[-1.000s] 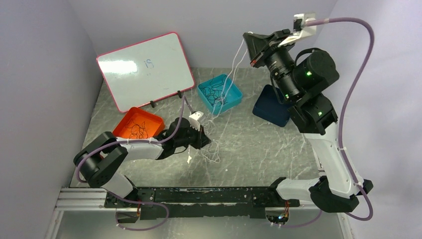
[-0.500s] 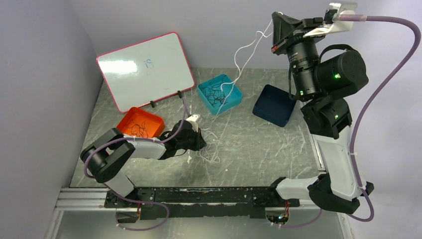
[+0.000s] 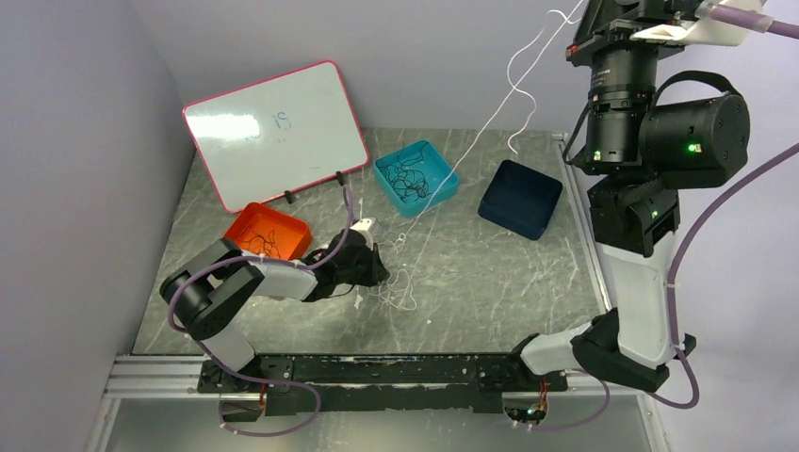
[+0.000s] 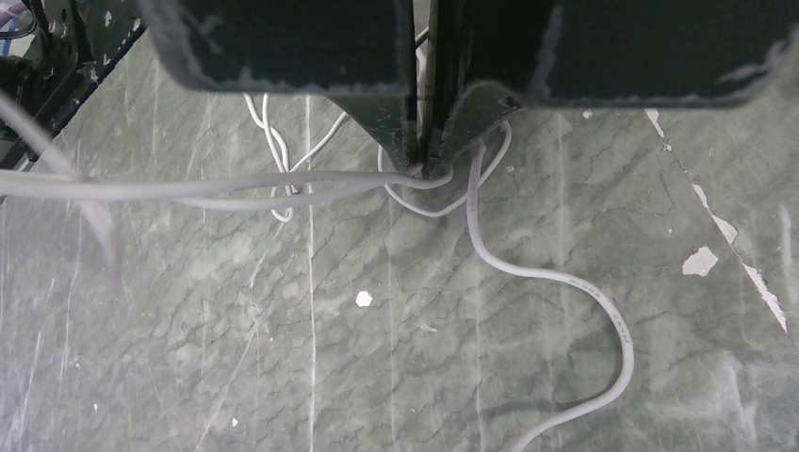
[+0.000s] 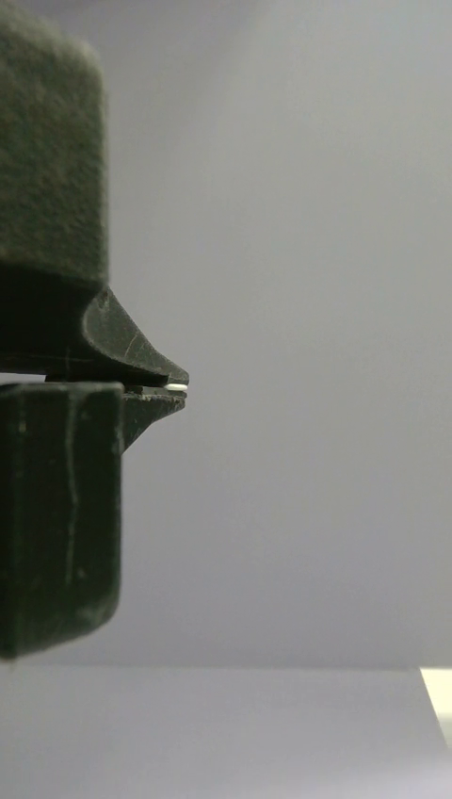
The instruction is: Untangle the cables
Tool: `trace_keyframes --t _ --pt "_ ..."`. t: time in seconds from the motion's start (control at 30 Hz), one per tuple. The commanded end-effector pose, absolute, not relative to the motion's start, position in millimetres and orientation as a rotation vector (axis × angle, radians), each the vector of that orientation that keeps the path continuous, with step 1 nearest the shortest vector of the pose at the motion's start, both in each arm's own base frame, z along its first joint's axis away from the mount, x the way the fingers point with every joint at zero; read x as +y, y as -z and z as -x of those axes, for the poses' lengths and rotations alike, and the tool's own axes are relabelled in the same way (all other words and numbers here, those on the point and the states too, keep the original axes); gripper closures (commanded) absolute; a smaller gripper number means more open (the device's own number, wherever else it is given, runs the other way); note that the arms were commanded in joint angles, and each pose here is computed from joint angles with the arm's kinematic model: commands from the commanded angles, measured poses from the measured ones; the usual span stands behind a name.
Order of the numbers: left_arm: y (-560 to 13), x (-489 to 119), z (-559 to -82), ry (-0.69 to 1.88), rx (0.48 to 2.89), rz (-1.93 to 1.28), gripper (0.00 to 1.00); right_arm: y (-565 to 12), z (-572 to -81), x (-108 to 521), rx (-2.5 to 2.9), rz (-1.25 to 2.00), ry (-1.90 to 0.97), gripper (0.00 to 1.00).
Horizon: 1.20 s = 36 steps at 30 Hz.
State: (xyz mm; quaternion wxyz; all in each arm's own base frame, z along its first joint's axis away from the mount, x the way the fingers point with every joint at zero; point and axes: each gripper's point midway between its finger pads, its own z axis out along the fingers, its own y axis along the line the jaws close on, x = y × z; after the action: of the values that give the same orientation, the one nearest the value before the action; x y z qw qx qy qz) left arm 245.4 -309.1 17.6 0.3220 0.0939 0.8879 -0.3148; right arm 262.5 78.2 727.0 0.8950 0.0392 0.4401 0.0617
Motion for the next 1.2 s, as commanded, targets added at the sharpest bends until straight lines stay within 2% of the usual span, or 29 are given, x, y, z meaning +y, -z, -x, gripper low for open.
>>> trace_keyframes --t 0.0,0.57,0.87,1.17 --pt "3.2 -293.5 -243.4 0.734 2.403 -0.203 0.93 -753.9 -246.3 50.6 0.813 -0.153 -0.032 1.0" --pt "30.9 -282.4 -233.9 0.707 2.486 -0.144 0.93 -815.5 -168.5 -12.6 0.5 -0.283 0.095 1.0" --pt "37.5 -279.1 -233.8 0.682 2.506 -0.119 0.93 -815.3 -163.0 -16.7 0.492 -0.276 0.14 1.0" --pt "51.4 -266.3 -233.6 0.658 2.561 0.014 0.93 -830.8 -126.0 -39.1 0.374 -0.317 0.176 1.0"
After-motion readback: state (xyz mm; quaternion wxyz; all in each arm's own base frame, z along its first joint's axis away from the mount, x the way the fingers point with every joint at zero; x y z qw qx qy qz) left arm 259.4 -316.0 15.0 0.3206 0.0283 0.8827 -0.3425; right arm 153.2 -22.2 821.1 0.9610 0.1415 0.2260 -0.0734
